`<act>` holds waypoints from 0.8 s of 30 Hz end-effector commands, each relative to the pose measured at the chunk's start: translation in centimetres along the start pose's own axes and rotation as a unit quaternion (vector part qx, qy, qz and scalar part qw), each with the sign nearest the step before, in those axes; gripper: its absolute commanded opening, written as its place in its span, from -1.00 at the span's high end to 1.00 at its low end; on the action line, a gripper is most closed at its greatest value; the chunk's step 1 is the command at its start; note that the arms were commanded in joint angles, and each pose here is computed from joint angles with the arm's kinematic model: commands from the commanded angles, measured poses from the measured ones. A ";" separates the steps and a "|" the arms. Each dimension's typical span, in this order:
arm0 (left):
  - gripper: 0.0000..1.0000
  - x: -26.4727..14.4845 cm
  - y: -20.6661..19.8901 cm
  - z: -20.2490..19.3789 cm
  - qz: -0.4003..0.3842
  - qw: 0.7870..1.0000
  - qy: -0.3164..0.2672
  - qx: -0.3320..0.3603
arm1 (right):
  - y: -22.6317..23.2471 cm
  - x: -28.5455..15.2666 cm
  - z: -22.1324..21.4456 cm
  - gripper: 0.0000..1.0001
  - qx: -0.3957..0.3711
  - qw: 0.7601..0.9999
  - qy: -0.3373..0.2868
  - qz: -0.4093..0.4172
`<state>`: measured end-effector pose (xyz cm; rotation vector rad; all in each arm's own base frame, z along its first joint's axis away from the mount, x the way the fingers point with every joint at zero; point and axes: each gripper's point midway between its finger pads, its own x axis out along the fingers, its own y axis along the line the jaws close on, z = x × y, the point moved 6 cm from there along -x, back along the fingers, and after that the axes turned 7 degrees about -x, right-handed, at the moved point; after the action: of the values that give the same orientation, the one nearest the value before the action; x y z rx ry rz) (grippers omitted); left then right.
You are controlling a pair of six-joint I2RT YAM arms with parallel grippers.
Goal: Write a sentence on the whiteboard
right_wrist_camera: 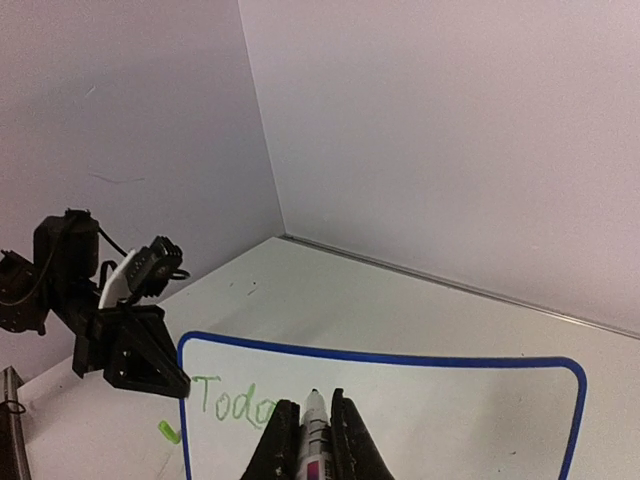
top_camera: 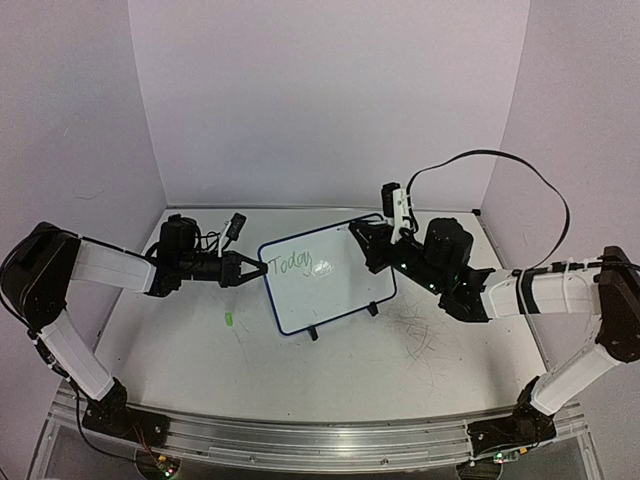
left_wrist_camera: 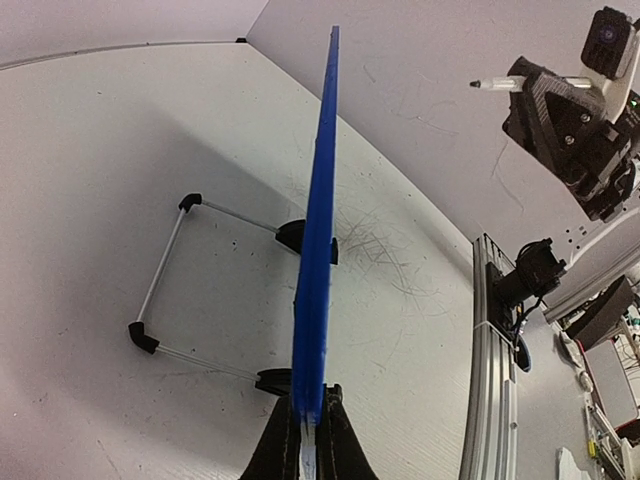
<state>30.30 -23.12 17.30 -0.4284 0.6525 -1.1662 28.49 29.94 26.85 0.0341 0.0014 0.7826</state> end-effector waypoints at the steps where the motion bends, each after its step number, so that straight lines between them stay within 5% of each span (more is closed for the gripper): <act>1: 1.00 -1.0 -0.6 1.2 0.029 0.999 -0.030 0.033 | 0.8 -0.2 -0.9 1.00 -0.015 1.000 -0.003 0.021; 24: 1.00 -0.3 -0.5 0.6 0.044 0.998 -0.014 0.047 | 0.8 -1.8 -1.9 1.00 -0.064 0.998 -0.006 0.006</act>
<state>29.80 -22.98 17.60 -0.3973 0.6525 -1.1167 26.75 29.18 21.97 -0.0739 0.0286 0.8206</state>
